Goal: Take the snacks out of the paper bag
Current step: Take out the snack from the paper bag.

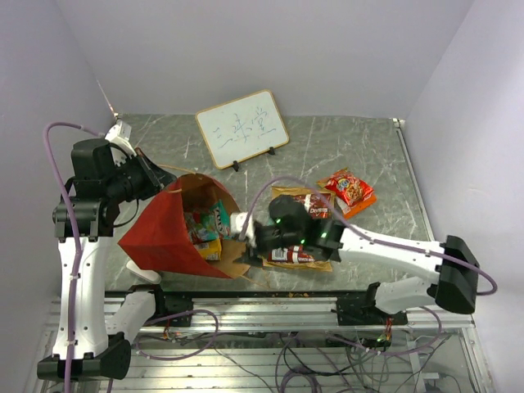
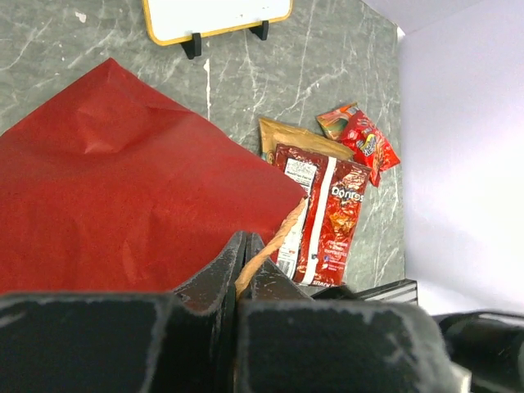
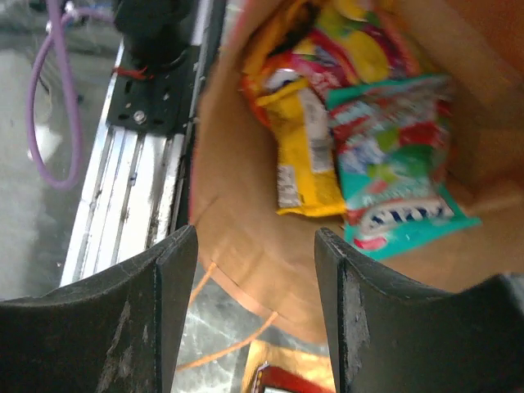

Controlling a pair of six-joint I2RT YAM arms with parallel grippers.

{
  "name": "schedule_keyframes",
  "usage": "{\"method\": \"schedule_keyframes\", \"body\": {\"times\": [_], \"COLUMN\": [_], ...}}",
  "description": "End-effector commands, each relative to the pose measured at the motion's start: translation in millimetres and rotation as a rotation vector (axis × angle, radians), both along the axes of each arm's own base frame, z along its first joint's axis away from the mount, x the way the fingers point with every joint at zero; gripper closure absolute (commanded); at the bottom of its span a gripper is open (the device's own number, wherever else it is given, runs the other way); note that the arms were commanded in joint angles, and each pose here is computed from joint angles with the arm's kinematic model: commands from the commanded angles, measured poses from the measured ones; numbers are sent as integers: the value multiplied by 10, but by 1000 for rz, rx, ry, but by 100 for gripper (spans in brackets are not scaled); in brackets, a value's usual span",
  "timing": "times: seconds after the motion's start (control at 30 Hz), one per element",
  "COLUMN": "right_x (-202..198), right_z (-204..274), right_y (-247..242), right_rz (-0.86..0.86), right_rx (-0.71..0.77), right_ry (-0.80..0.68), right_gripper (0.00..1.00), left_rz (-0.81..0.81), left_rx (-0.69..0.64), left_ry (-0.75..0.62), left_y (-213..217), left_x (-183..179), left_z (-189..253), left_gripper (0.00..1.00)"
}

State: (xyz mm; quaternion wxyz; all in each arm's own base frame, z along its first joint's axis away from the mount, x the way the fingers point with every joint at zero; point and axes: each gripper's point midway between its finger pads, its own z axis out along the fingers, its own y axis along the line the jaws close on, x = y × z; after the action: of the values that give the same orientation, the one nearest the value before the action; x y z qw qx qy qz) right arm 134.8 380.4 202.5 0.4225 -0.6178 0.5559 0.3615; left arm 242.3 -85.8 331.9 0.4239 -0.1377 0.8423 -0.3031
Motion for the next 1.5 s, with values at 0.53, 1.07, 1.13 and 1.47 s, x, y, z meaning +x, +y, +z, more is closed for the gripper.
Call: {"method": "schedule_keyframes", "body": {"times": [0.53, 1.07, 1.13, 1.47], "right_x": [718, 987, 1043, 1160], "right_z": [-921, -1305, -1338, -1426], "right_y": [400, 586, 597, 816], "right_rz": [-65, -134, -154, -192], "right_rx": [-252, -242, -245, -210], "right_ry": [-558, -565, -571, -554], "right_gripper": [50, 47, 46, 49], "left_rz": [-37, -59, -61, -63], "left_rx": [8, -8, -8, -4], "left_ry": [-53, -43, -38, -23], "left_y": [-43, -81, -84, -83], "left_x": [-233, -192, -196, -247], "left_z": [154, 195, 186, 173], "left_gripper": [93, 93, 93, 93]}}
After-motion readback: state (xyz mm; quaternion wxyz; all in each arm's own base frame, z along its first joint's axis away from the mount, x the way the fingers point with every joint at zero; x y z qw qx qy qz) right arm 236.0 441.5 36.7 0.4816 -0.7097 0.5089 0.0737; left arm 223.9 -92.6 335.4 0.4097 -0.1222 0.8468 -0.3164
